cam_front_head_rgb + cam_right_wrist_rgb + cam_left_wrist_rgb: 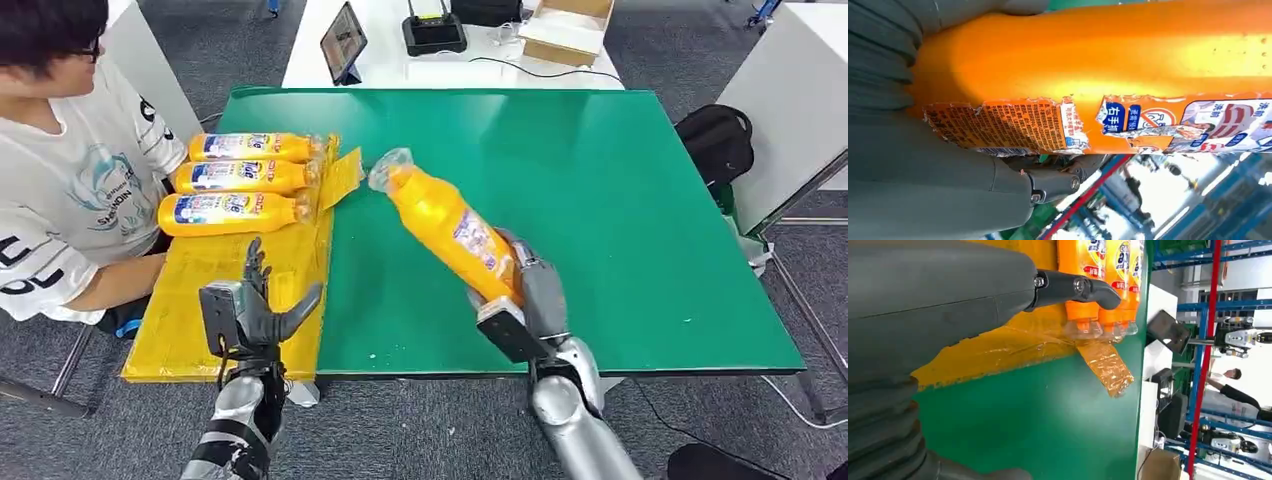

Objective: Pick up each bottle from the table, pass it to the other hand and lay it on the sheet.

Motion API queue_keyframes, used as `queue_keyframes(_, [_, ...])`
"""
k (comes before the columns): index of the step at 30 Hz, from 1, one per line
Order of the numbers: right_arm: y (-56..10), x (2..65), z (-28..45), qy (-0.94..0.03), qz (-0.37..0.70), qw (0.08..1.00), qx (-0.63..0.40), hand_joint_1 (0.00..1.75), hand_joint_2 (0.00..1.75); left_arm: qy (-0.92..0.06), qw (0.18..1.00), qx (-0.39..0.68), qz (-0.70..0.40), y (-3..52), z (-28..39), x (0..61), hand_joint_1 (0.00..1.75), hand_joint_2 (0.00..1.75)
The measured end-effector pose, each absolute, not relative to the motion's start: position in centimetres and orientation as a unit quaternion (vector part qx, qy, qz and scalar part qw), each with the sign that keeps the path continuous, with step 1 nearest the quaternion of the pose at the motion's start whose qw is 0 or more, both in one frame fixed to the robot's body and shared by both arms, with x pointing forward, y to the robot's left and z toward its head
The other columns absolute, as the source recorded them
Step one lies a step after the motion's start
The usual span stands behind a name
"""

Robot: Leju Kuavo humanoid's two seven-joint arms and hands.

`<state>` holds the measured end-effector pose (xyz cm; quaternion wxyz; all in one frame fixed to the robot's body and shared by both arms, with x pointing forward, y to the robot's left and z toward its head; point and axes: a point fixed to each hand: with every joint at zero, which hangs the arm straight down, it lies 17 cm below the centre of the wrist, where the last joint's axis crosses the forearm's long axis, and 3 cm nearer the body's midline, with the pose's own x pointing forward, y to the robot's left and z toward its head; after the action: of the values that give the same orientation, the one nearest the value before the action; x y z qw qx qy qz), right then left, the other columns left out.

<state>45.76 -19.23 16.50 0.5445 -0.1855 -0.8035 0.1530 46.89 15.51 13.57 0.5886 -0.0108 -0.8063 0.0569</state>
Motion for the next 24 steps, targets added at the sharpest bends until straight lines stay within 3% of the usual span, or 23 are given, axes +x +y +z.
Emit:
queue_keyframes(8, [-21.8,43.7,21.3,-0.852,0.054,0.475,-0.212,1.75,1.75,-0.788,0.600,-0.104,0.088,13.2,14.4,46.6,0.00,1.75])
queue_keyframes(24, [-18.0,41.5,17.9,-0.865,0.049,0.485,-0.120,1.75,1.75,-0.788,0.513,-0.340,0.015,3.8,22.6,40.1,0.00,1.75])
